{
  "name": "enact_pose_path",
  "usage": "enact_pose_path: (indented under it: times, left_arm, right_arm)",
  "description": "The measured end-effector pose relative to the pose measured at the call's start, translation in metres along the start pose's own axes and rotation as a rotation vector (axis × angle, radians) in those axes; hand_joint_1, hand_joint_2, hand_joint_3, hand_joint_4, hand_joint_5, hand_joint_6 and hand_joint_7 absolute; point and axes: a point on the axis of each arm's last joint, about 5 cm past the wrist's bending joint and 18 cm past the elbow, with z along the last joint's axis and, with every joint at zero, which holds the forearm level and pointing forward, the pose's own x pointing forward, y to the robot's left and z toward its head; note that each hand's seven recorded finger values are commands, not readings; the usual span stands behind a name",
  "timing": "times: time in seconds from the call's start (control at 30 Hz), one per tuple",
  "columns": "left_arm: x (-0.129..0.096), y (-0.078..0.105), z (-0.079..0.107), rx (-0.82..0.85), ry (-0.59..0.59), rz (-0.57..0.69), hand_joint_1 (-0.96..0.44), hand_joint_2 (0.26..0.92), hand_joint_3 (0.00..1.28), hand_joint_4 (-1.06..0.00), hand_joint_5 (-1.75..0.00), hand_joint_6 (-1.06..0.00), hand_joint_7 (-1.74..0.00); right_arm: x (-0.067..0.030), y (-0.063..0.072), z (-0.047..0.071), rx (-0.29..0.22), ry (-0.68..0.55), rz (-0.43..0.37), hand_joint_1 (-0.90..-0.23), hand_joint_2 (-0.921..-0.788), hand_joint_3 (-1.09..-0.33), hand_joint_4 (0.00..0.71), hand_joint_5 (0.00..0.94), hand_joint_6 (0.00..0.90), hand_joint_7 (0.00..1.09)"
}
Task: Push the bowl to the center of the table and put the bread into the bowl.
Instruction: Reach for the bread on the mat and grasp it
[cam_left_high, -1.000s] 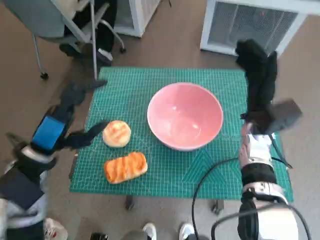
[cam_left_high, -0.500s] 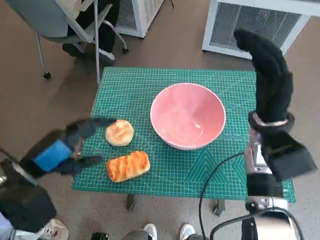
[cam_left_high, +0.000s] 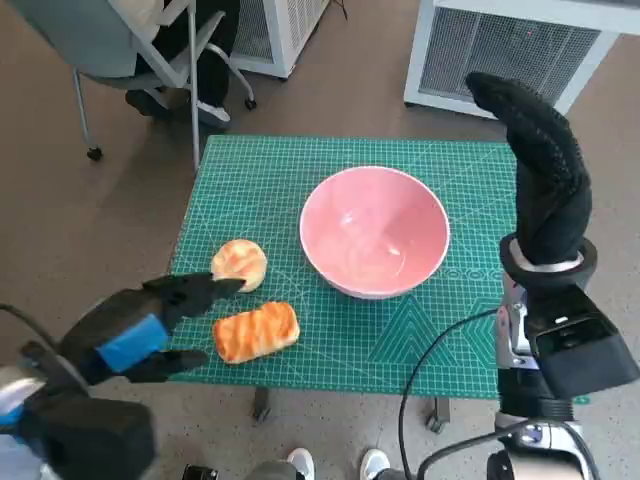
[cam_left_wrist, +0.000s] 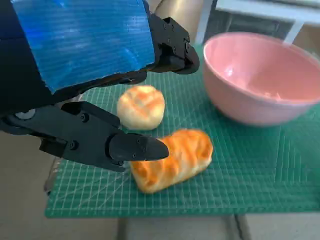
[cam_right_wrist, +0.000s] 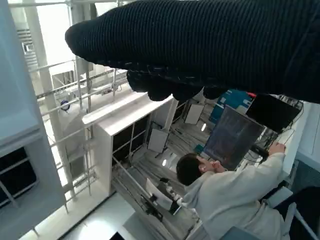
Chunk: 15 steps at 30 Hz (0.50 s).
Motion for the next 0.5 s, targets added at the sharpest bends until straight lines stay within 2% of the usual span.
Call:
enact_pose_path:
  times: [0.23,0.5]
  left_arm:
    - [0.007,-0.013,0.008,0.032,0.036,0.000,-0.50,0.921,0.17,-0.38,0.00,-0.34,-0.11]
    - [0.018,-0.029,0.013,0.028,0.033,0.057,-0.51,0.921,0.17,-0.39,-0.01,-0.35,-0.09]
  right_arm:
    - [-0.0011,0.002,0.000,0.006,0.005,0.007,-0.573,-0.921,-0.739,0.299,0.012,0.035,0.67]
    - [-0.0022,0.003,-0.001,0.014,0.018,0.009,-0.578,-0.921,-0.741,0.304,0.013,0.032,0.68]
